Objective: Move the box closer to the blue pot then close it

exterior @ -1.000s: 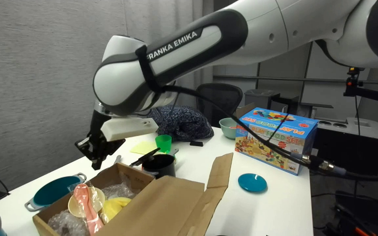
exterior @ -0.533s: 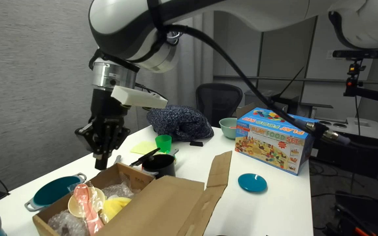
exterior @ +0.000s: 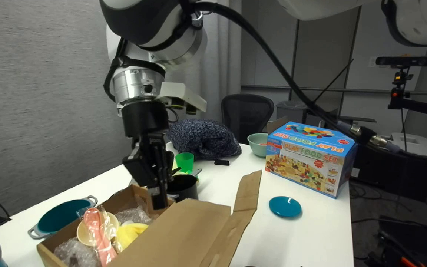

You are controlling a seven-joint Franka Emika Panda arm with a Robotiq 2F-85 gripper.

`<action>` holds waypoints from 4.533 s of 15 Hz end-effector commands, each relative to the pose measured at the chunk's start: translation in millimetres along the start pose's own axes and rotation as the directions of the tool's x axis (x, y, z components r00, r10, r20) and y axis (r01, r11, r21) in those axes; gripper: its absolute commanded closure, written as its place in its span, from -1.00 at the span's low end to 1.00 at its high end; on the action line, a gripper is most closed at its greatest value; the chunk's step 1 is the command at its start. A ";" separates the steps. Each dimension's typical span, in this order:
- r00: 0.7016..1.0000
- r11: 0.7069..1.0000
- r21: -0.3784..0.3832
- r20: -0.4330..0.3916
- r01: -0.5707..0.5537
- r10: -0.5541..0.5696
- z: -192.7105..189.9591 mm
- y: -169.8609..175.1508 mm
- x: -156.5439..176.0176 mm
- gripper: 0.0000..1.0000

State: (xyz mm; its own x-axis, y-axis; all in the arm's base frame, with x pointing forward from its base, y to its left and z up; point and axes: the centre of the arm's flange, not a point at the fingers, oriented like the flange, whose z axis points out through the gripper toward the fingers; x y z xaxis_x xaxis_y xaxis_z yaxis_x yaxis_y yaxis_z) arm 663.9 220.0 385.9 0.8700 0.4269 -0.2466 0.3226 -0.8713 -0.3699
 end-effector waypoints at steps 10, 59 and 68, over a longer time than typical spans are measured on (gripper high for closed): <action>0.985 0.990 -0.143 -0.171 0.012 -0.036 32.6 -42.1 -102.9 1.00; 0.838 0.920 -0.293 -0.542 -0.261 0.065 149.2 -54.5 -211.7 1.00; 0.673 0.873 -0.367 -0.737 -0.321 -0.062 134.1 -51.6 -214.7 1.00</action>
State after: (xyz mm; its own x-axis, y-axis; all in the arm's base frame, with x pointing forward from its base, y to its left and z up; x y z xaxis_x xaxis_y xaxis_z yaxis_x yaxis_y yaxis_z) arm 411.0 205.5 332.1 0.8841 0.1750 0.4333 0.1728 -0.9839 0.0447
